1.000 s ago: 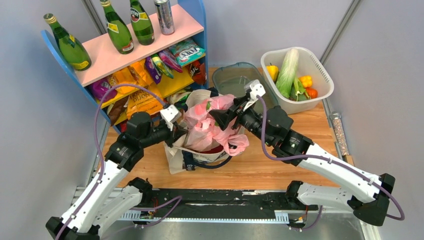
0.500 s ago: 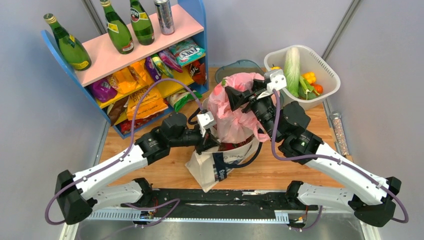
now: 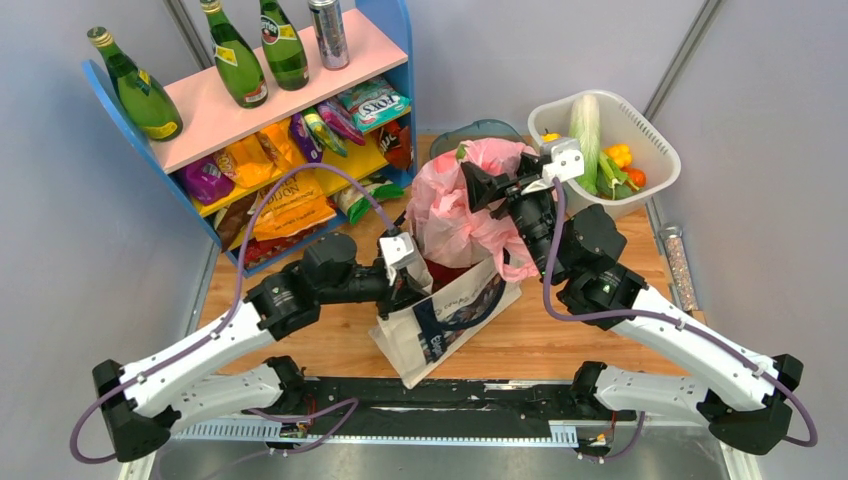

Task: Untie the knot of the grocery bags and take out the mixed food
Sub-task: Move the takeout bag to the center of the board.

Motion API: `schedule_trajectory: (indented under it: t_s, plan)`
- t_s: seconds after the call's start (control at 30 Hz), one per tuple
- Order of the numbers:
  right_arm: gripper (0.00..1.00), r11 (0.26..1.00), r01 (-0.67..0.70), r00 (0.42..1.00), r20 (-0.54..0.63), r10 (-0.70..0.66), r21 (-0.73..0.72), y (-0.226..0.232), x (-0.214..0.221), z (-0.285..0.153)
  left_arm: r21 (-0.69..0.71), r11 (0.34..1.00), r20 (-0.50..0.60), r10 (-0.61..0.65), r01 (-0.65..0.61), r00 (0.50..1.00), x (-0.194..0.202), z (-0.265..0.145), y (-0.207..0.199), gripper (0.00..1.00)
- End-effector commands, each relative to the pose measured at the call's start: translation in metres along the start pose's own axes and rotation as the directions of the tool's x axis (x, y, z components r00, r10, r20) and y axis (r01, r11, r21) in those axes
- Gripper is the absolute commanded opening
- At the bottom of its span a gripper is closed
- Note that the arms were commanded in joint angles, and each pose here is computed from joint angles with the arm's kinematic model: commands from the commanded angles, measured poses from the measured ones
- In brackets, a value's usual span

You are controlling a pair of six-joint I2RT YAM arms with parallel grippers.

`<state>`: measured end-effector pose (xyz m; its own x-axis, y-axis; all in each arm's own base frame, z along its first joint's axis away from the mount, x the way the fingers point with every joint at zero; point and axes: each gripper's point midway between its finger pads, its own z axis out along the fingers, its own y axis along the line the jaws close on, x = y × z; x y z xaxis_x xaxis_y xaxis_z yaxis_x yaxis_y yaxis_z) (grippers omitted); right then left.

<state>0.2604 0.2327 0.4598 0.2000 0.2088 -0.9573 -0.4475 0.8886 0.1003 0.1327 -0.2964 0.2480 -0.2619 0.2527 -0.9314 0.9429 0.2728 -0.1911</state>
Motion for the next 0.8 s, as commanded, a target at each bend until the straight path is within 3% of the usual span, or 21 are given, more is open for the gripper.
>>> schedule_trajectory:
  t_s: [0.0, 0.27, 0.47, 0.6, 0.77]
  plan:
    - [0.0, 0.999, -0.046, 0.991, 0.129, 0.042, 0.027, -0.006, -0.04, 0.003, -0.011, 0.997, 0.084, 0.077, -0.076, 0.993, -0.034, -0.037, -0.015, 0.0]
    - [0.0, 1.0, -0.03, 0.979, 0.203, 0.031, -0.007, 0.005, -0.077, 0.017, -0.249, 0.967, -0.017, 0.046, -0.049, 0.999, -0.003, -0.066, 0.02, 0.0]
    - [0.0, 1.0, 0.022, 0.96, 0.279, -0.028, 0.022, 0.007, -0.11, 0.034, -0.323, 0.945, -0.1, 0.03, -0.061, 0.995, 0.017, -0.062, 0.038, 0.0]
    - [0.0, 0.998, 0.05, 0.954, 0.295, -0.059, 0.039, 0.008, -0.121, 0.05, -0.251, 0.965, -0.207, 0.029, -0.081, 0.978, 0.031, -0.056, 0.031, 0.0]
    - [0.0, 0.997, 0.059, 0.956, 0.283, -0.071, 0.052, 0.004, -0.117, 0.058, -0.204, 0.968, -0.155, 0.118, -0.149, 0.981, 0.006, -0.077, 0.015, 0.0]
